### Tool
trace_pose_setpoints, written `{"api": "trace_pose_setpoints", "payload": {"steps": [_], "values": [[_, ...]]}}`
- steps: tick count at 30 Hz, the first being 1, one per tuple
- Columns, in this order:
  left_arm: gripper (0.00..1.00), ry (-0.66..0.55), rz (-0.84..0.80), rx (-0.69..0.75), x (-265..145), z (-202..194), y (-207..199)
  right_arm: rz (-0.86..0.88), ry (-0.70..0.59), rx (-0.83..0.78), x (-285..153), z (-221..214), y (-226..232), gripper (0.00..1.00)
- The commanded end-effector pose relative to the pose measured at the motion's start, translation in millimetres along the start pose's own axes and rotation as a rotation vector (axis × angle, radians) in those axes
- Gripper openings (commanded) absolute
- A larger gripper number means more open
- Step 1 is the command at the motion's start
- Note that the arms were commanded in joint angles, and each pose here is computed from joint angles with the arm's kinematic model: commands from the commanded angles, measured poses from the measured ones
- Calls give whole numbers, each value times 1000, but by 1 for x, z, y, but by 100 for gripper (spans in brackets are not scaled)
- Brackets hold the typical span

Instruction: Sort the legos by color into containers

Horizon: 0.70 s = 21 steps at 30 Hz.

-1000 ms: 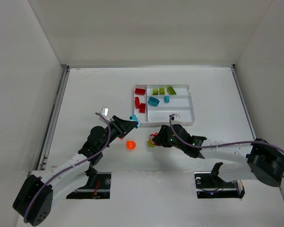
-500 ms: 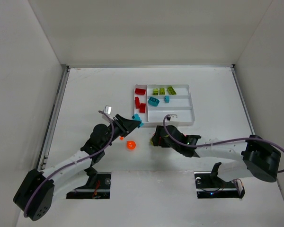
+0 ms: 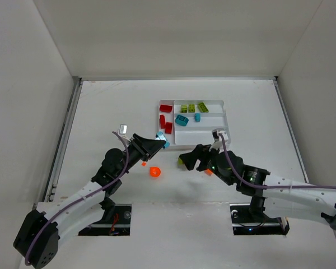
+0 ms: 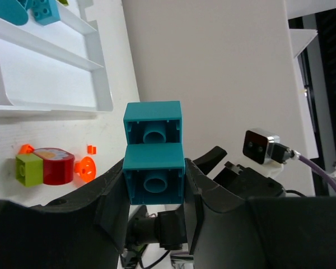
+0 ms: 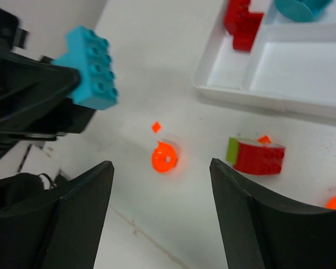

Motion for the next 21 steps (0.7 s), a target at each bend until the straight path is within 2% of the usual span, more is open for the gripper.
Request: {"api": "trace_pose_setpoints", "payload": {"steps": [1, 6, 9, 18, 21], "values": [[20, 11, -90, -68, 0, 2, -30, 91, -106, -75, -4, 17, 14, 74], [20, 23, -38, -101, 3, -3, -25, 148, -133, -171, -2, 27, 35, 70], [21, 35, -25, -111, 4, -7, -26, 143, -127, -218, 8, 26, 41, 70], [21, 79, 7, -113, 9, -21, -26, 163, -142, -257, 26, 28, 56, 70], [21, 92, 6, -112, 9, -25, -27, 158, -138, -258, 28, 27, 56, 66]]}}
Point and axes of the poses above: each gripper's point midway between its finger pads, its own x axis out along the fingers, its own y axis along the line the jaws close on, z = x × y, the point moved 8 cm from there along -x, back along the fingers, and after that the axes turned 7 degrees about -x, right-handed, at the moved point
